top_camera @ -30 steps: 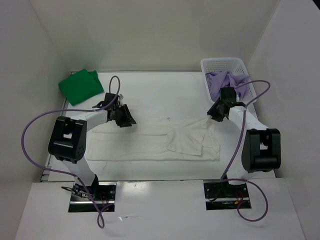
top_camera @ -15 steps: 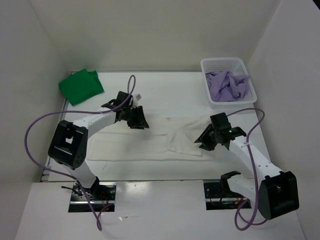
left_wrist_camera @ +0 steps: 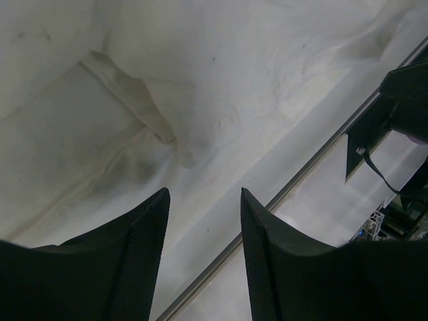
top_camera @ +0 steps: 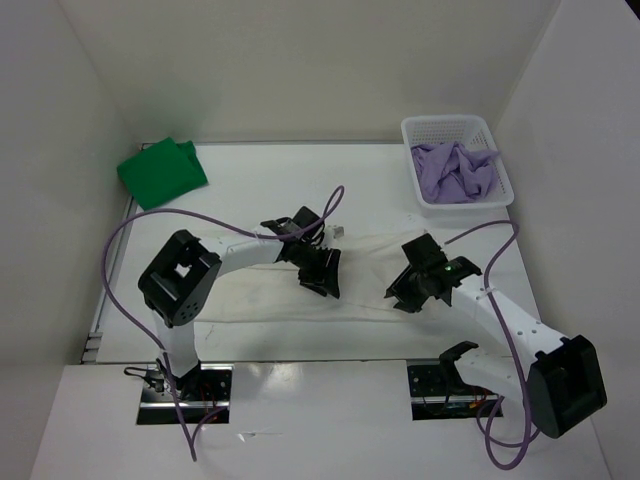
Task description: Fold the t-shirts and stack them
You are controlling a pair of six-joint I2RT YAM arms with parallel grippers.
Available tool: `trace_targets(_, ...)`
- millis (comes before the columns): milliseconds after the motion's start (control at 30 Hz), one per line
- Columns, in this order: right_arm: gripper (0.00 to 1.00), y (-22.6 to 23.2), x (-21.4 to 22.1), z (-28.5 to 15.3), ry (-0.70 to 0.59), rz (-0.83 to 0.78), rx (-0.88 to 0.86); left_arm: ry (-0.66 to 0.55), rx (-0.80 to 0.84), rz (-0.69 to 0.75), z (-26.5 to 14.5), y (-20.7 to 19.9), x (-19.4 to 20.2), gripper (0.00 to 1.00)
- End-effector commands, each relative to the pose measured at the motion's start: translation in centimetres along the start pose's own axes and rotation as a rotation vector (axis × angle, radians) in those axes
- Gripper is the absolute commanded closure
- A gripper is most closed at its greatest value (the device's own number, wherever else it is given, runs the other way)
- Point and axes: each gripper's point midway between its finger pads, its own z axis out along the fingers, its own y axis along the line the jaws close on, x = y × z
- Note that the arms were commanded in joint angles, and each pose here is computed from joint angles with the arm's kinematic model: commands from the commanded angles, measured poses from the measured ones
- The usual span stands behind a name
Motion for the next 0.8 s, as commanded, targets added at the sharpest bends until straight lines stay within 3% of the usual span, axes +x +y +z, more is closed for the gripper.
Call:
trace_targets(0, 0.58, -0.3, -0.9, 0.3, -0.06, 0.041, 0.027, -0.01, 0.014, 0.016, 0.4, -0.5, -1.0, 0.46)
trace_targets(167, 0.58, 3.1, -2.7, -0.6, -0.113, -0.004, -0.089, -0.01, -0.006, -0.018, 0.7, -0.2, -1.3, 0.47)
trace_targets(433, 0.58, 5.8, -3.6, -0.7, -0.12, -0.111, -0.135, -0.015, -0.039, -0.072, 1.2, 0.1, -2.1, 0.49)
trace_targets(767, 0.61, 3.7, -6.0, -0.5, -0.17, -0.107, -0.051, -0.015, -0.029, -0.154, 2.0, 0.3, -1.9, 0.53)
